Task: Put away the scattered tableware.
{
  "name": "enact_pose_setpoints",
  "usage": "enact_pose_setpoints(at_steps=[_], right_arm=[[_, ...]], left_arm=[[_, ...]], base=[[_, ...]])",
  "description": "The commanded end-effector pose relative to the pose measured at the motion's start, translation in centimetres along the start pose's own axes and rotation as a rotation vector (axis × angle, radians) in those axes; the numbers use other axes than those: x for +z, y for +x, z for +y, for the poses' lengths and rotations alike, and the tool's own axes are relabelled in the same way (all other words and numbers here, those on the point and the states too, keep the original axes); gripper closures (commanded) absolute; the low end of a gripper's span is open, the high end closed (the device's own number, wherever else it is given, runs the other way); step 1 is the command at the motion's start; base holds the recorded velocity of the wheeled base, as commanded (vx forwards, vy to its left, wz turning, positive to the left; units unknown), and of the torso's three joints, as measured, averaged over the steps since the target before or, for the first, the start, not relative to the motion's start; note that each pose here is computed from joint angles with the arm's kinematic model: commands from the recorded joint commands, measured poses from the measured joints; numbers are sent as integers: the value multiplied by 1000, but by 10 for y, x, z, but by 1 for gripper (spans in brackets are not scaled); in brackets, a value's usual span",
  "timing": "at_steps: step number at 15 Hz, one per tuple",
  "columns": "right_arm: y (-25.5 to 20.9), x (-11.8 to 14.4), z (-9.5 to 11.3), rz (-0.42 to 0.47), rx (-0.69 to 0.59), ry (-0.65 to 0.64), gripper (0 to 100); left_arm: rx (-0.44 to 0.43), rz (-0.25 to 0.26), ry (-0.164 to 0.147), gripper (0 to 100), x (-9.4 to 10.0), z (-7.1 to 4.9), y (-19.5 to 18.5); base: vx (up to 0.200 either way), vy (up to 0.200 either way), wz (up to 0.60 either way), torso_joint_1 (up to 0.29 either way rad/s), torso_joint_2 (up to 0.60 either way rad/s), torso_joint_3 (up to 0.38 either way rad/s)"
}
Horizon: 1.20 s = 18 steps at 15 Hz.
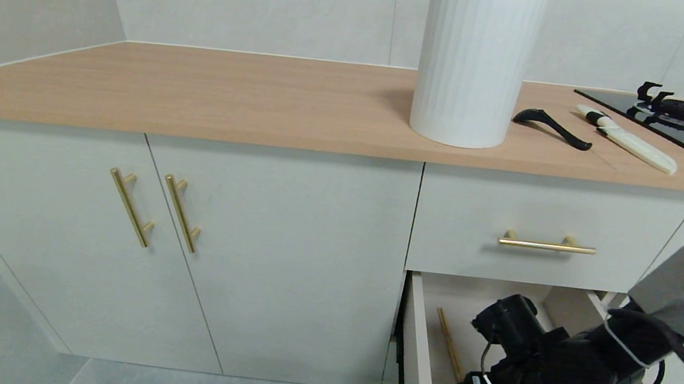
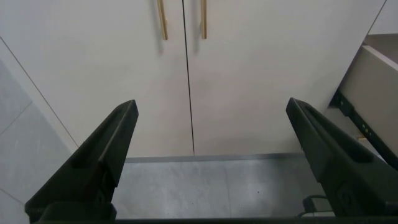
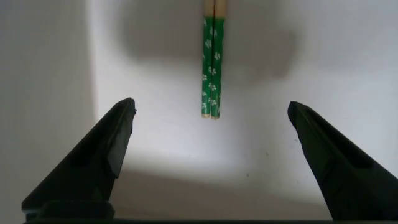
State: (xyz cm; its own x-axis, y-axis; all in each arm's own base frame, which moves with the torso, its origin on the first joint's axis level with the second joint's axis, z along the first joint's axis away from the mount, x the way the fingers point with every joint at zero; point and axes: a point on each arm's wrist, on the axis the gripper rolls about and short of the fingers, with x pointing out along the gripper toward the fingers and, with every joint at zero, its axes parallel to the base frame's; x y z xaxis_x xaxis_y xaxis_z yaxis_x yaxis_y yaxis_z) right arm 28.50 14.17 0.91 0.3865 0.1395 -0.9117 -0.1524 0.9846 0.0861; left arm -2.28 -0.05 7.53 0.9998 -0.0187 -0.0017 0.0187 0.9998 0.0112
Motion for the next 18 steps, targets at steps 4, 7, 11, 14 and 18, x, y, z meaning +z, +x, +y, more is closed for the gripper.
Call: enact_pose_setpoints(at_steps=[4, 7, 11, 14, 18], right_arm=[[-96, 13, -6, -306, -29, 25, 0], [-132, 13, -9, -435, -73, 28, 0], [-176, 4, -15, -568, -55, -11, 0], [-203, -1, -21, -654, -51, -28, 0], [-213, -1, -33, -691, -89, -21, 0]], left_arm=[[0, 1, -1, 0, 0, 0, 0], [0, 1, -1, 0, 0, 0, 0], [0, 1, -1, 0, 0, 0, 0], [0, 1, -1, 0, 0, 0, 0], [0, 1, -1, 0, 0, 0, 0]], base=[[0, 0, 0, 0, 0, 0], [0, 0, 0, 0, 0, 0], [0, 0, 0, 0, 0, 0], [0, 0, 0, 0, 0, 0], [0, 0, 0, 0, 0, 0]])
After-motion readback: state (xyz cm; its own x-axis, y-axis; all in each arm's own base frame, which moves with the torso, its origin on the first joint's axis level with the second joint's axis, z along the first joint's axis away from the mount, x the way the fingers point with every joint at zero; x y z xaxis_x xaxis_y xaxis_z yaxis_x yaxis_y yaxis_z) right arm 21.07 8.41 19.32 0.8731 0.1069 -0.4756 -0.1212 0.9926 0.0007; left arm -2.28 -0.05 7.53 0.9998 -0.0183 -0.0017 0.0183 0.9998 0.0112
